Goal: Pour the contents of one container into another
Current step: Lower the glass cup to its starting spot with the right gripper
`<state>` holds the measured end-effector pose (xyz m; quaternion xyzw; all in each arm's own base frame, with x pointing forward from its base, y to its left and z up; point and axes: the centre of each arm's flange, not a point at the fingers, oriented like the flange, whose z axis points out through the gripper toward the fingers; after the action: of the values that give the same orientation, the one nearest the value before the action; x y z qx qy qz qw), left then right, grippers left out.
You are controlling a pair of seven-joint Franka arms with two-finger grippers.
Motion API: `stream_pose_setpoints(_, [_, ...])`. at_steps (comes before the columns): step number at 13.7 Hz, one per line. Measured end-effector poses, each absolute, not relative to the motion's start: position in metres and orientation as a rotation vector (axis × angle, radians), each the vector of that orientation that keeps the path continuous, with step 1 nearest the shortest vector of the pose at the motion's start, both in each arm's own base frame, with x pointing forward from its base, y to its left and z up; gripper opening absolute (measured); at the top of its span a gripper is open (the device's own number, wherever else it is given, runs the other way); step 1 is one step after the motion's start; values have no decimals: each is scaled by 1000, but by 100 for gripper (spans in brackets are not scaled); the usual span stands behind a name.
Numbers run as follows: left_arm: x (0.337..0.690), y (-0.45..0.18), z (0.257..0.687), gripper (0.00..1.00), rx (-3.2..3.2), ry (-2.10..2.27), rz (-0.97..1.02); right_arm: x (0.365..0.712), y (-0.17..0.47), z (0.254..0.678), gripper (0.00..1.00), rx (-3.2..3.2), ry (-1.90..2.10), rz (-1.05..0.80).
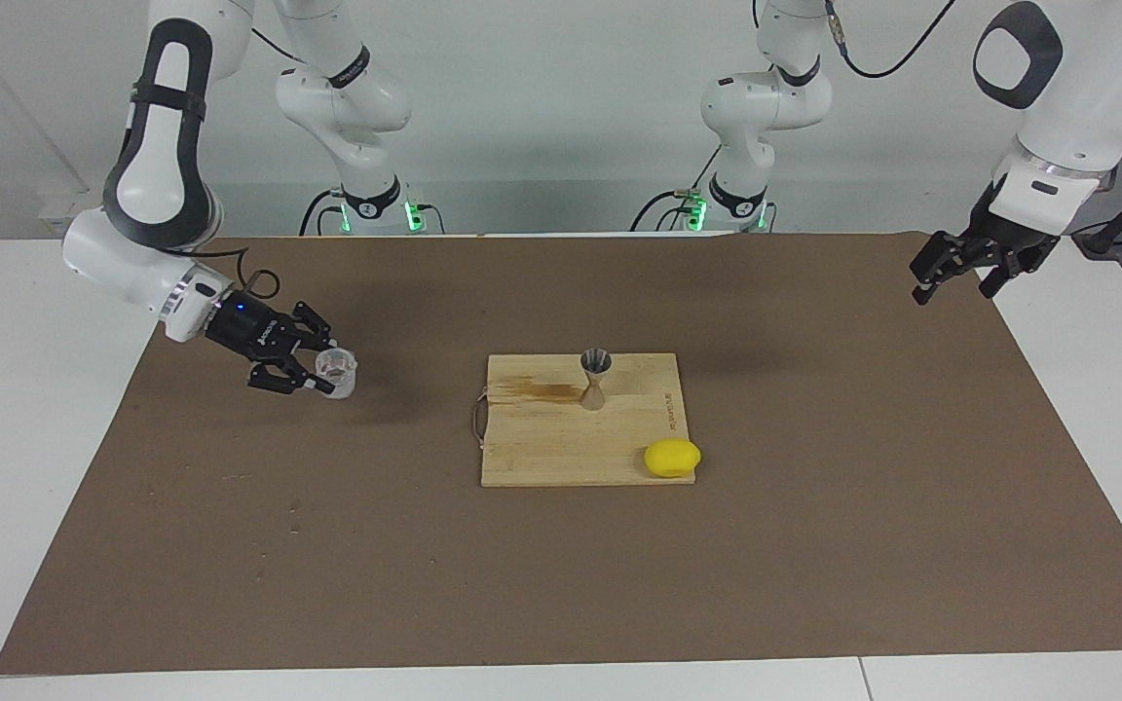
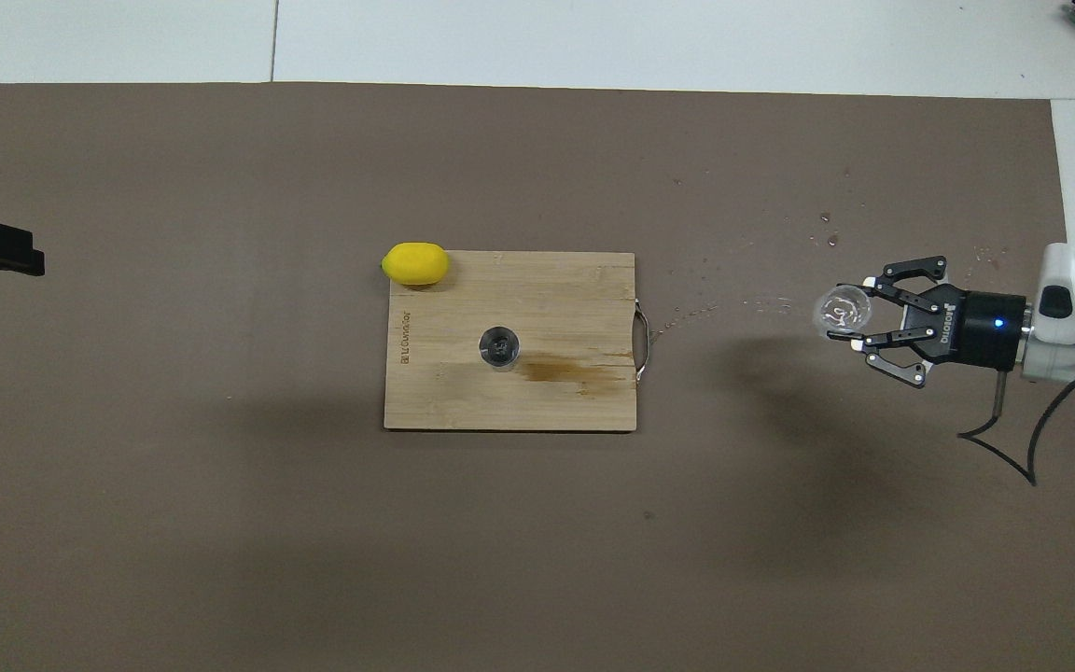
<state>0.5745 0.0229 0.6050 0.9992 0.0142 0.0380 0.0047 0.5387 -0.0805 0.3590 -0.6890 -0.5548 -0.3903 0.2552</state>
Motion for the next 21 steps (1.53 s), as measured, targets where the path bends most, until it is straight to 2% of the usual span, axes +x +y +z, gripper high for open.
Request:
stream_pose_setpoints(3, [573,17,602,100,3130,29,75,531,-112,339,51,-1857,-1529,-1093])
stream_pose_setpoints(8, [568,16,599,100,3130,28,7,514,-165,277,51,-1729,-1533,-1154])
stream_pose_setpoints(16, [567,4,611,100,3129,-3,44,519,-198,270,51,-1726,-1498,-1195])
stream_pose_setpoints(21, [562,4,621,100,3129,1,71,515,-186,240,51,-1702,-1434,-1172])
